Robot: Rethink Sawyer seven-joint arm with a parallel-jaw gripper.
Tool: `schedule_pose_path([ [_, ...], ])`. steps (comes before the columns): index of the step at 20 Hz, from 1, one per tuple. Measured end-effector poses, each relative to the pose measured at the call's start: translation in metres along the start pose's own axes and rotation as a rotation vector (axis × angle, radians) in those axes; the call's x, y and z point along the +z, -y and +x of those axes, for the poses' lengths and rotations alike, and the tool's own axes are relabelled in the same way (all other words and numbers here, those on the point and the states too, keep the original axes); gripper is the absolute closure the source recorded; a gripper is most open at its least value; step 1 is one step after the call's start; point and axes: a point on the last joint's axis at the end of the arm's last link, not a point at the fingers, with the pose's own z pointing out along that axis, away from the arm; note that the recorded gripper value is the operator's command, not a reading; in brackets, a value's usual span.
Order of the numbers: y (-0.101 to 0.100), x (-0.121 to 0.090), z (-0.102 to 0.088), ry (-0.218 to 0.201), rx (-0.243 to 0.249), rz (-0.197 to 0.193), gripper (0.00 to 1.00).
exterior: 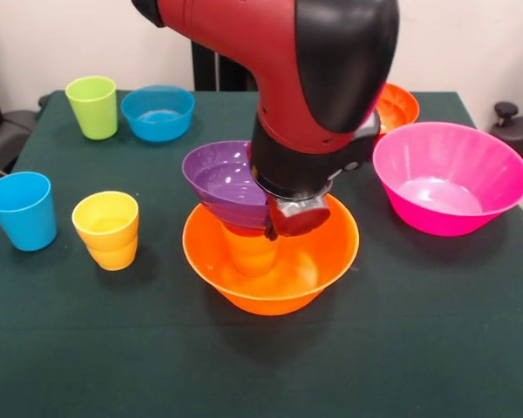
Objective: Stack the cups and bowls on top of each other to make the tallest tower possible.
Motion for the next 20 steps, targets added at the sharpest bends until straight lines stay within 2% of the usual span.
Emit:
schedule_pose_path([
  [10,0.016,0.003,-0.018,0.010,0.022,-0.016,1.00],
  [20,0.018,0.006,-0.018,0.034,0.017,-0.040,1.00],
])
